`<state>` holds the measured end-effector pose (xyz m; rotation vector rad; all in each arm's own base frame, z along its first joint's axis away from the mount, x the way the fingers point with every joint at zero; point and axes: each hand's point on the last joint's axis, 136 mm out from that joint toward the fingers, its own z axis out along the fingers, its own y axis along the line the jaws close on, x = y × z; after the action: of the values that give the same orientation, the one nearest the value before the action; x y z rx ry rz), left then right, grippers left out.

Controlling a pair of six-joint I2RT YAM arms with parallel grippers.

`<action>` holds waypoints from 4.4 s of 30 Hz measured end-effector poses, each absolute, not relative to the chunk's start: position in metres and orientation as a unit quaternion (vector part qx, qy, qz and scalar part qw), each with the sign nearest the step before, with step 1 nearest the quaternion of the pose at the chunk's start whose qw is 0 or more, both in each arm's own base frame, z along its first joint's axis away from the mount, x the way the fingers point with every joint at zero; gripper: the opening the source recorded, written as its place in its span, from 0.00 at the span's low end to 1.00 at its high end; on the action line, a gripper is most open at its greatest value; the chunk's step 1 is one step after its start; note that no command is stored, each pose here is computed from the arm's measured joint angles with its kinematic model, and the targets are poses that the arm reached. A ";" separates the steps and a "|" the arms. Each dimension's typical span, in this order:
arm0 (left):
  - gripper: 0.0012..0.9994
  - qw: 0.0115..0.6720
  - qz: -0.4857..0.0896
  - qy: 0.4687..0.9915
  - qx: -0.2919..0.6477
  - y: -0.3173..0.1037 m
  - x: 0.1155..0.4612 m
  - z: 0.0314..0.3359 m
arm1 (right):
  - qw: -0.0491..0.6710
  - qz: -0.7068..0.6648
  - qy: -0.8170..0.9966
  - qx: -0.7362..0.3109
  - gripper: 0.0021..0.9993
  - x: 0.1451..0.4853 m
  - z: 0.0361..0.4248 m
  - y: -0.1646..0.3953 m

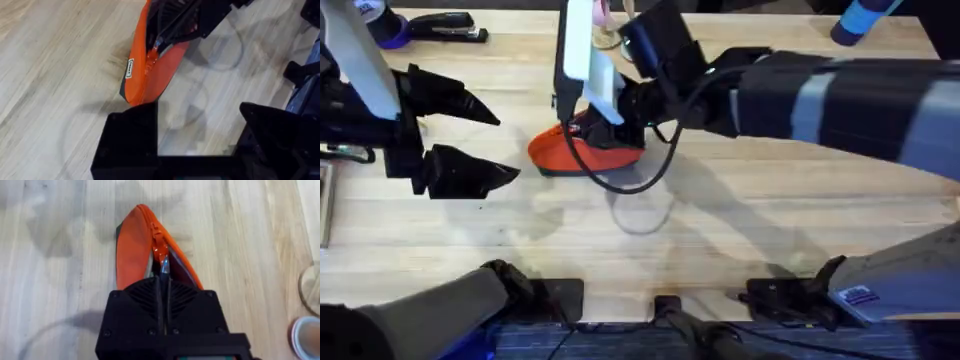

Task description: Unzip the bag, pick up the pens from the table one at a time and place them inside, then zip the bag closed.

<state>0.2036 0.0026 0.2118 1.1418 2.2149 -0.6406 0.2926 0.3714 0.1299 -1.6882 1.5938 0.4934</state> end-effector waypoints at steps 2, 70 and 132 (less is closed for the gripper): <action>0.99 0.281 -0.239 0.826 0.426 0.003 0.204 0.212 | 0.376 0.192 0.616 -0.665 0.03 0.293 0.124 0.376; 0.99 0.288 -0.226 0.825 0.432 0.006 0.209 0.211 | 0.369 0.224 0.718 -0.545 1.00 0.284 0.175 0.355; 0.99 0.330 -0.228 0.742 0.537 0.041 0.245 0.137 | 0.355 0.246 0.750 -0.501 1.00 0.284 0.175 0.355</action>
<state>0.2450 0.0411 0.1371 1.4052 1.9397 -0.5961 0.2839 0.3554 0.1749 -1.2958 1.9378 0.6353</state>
